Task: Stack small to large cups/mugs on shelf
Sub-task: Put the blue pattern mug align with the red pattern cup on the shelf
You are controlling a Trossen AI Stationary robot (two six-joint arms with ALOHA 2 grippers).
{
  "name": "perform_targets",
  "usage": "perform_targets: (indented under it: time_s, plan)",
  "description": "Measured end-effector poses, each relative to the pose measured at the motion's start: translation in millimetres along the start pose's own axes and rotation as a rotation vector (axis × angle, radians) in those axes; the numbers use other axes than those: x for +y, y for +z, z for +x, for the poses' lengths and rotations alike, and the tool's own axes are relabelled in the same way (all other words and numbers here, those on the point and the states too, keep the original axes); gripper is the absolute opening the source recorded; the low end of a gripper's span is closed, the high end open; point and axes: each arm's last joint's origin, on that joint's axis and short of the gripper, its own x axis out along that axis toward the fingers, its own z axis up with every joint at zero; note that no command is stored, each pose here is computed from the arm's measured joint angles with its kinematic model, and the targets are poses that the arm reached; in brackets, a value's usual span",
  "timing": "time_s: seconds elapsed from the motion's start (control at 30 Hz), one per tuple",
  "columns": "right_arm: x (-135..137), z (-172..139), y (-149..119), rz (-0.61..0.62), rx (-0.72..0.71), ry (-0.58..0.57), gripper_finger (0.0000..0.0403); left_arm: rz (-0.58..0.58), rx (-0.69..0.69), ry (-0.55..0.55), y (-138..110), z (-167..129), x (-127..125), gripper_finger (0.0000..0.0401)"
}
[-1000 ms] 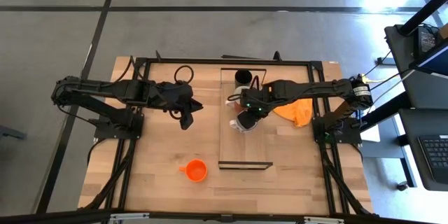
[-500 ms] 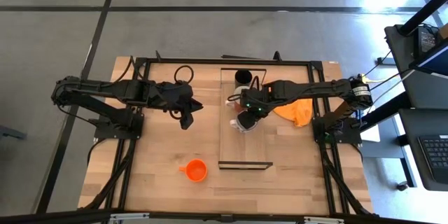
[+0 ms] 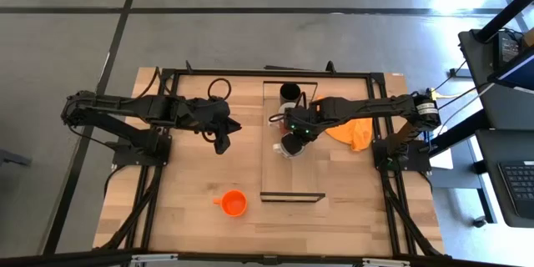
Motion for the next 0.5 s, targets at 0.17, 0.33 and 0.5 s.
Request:
perform_targets:
  time_s: [0.17, 0.33, 0.5]
  plan:
    - [-0.9, 0.0, -0.7, -0.006, 0.008, -0.009, 0.0046, 0.0, -0.001, 0.0, 0.1, 0.0, 0.0, 0.0039]
    - [-2.8, -0.1, -2.3, -0.007, 0.024, -0.028, 0.0046, 0.0, -0.001, 0.0, 0.1, 0.0, 0.0, 0.0039]
    - [-3.0, -0.2, -2.5, -0.004, 0.026, -0.031, 0.0046, 0.007, -0.001, 0.0, 0.1, 0.0, 0.0, 0.0039]
